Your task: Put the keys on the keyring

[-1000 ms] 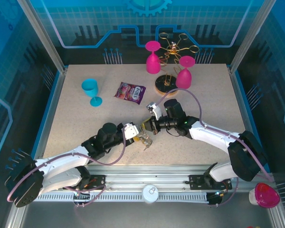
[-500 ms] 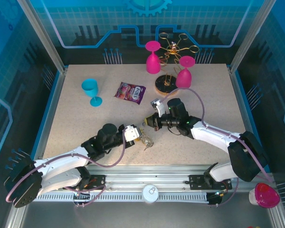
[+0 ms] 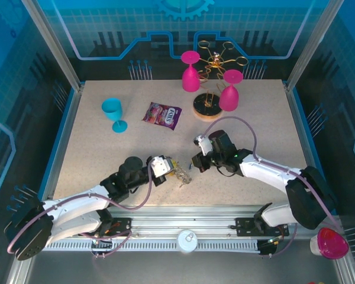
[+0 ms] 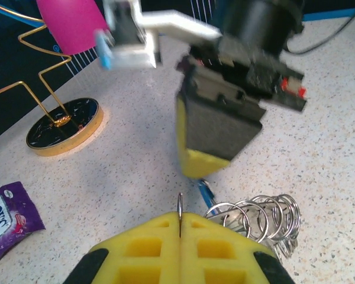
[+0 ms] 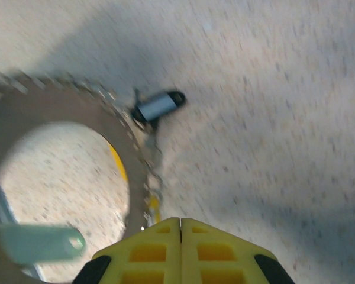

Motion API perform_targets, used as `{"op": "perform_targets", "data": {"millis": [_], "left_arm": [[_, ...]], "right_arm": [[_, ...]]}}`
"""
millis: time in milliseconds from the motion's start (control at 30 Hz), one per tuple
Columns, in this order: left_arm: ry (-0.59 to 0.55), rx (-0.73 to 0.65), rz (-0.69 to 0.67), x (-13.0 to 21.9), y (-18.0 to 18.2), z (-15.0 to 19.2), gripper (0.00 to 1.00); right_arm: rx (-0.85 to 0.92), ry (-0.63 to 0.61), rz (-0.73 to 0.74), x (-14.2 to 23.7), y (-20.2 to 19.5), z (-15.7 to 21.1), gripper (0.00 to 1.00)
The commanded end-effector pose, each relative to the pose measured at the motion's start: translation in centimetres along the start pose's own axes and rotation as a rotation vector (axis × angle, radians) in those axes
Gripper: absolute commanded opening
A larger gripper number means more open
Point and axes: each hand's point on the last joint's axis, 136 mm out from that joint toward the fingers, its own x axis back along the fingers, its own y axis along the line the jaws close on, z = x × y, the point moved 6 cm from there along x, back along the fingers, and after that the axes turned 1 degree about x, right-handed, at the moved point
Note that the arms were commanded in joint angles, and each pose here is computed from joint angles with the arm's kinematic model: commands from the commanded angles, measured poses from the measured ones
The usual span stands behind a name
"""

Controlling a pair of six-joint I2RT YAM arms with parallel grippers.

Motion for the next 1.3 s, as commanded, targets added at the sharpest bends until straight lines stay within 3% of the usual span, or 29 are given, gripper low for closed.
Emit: {"op": "perform_targets", "data": {"millis": [0, 67, 200, 300, 500, 633, 800, 1067, 1267], "left_arm": [[-0.095, 0.046, 0.014, 0.5, 0.2, -1.5, 0.00], [-0.098, 0.060, 0.019, 0.5, 0.3, -1.4, 0.00], [-0.111, 0.085, 0.030, 0.6, 0.5, -1.5, 0.00], [-0.131, 0.107, 0.042, 0.7, 0.5, -1.6, 0.00], [-0.179, 0.147, 0.096, 1.2, 0.7, -2.0, 0.00], [-0.205, 0.157, 0.128, 1.5, 0.5, -2.0, 0.00], [-0.209, 0.162, 0.146, 1.6, 0.4, -2.0, 0.00], [-0.212, 0.164, 0.162, 1.5, 0.3, -2.1, 0.00], [-0.214, 0.165, 0.169, 1.4, 0.3, -2.1, 0.00]], "right_arm": [[-0.060, 0.111, 0.066, -1.0, -1.6, 2.7, 0.00], [-0.061, 0.112, 0.057, -1.4, -1.6, 2.6, 0.00], [-0.011, 0.038, 0.012, -0.9, -1.0, 1.2, 0.32], [0.126, -0.122, -0.072, 1.4, 0.4, -1.1, 0.42], [0.518, -0.370, -0.311, 4.2, 4.0, -2.8, 0.35], [0.648, -0.470, -0.440, 4.6, 5.5, -3.4, 0.35], [0.709, -0.475, -0.547, 3.8, 6.7, -3.6, 0.32], [0.732, -0.461, -0.550, 2.7, 7.0, -3.7, 0.27], [0.740, -0.455, -0.588, 2.4, 7.5, -3.7, 0.17]]}}
